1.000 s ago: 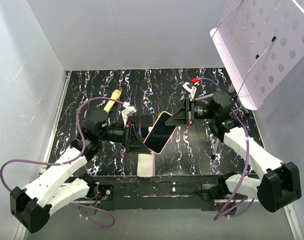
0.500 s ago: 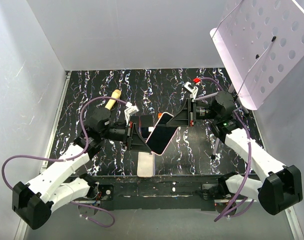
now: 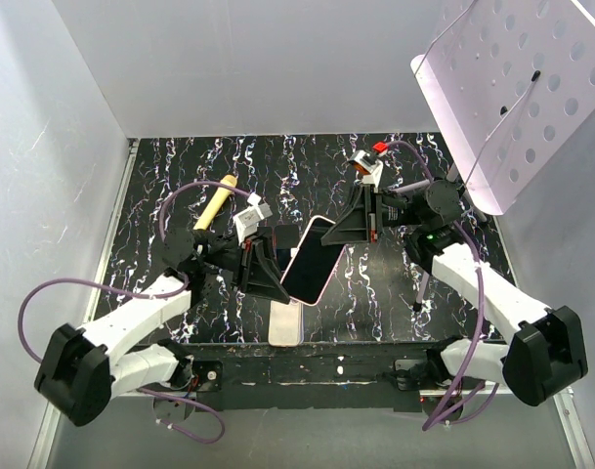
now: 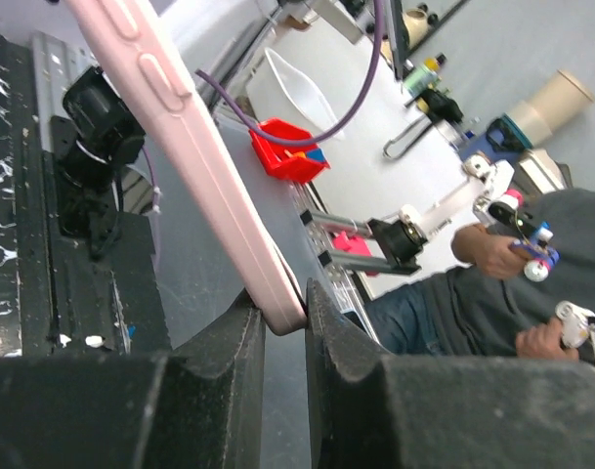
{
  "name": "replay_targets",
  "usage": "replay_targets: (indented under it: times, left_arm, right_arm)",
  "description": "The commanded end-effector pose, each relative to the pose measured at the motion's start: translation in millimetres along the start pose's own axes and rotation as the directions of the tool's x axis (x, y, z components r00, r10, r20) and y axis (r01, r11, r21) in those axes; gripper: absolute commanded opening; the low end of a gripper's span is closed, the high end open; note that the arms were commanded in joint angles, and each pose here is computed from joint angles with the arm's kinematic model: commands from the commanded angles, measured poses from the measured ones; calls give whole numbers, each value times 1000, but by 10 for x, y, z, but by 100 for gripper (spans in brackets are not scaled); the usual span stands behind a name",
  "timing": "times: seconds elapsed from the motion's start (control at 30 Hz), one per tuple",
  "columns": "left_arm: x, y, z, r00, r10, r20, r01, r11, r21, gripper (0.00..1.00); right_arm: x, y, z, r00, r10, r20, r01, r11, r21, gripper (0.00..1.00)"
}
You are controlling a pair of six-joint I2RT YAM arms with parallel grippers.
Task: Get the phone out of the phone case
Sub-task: Remove the phone case from the phone.
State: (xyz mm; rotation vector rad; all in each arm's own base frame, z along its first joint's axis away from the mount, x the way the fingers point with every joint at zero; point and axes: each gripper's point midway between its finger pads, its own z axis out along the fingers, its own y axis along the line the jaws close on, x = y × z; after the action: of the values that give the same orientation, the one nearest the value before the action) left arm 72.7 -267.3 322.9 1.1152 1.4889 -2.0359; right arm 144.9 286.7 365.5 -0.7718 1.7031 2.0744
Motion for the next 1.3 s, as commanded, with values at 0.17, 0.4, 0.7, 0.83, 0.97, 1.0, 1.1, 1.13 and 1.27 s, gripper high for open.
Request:
replay_targets:
  times: [0.17,0.4,0.7,0.83,0.97,1.0,1.1,1.13,1.27]
  left_arm:
    - [-308,-336,73,941,293,169,-314,942,115,0]
    - [-439,-431,90,921,339,193,-365,924,115,0]
    - [-536,-404,89,875,425,234,-445,895,37,0]
    - [-608,-297,80,857,470,211,-468,881,-67,0]
    - [-669,17,38,882,431,191,-387,894,-227,0]
    - [-715,136,-2,885,421,199,-354,886,-299,0]
    - [-726,652,-235,919,330,214,-162,814,-558,0]
    - [-670,828,-359,932,281,227,-74,764,-640,0]
    - [-450,1026,-552,930,187,317,101,698,-709,0]
  right_arm:
    - [-74,453,356,998,-60,29,66,958,-279,1]
    - [-108,475,587,1000,14,11,-9,941,-340,1]
    - [-111,429,606,987,157,32,-134,919,-372,1]
    - [-85,449,590,983,181,40,-153,913,-377,1]
    - [-96,517,556,981,178,72,-136,910,-392,1]
    - [-120,535,550,980,180,88,-131,908,-397,1]
    - [-198,532,542,969,204,140,-134,908,-397,1]
    - [-225,533,544,966,202,164,-125,912,-392,1]
    - [-283,528,632,965,129,227,-56,951,-305,1]
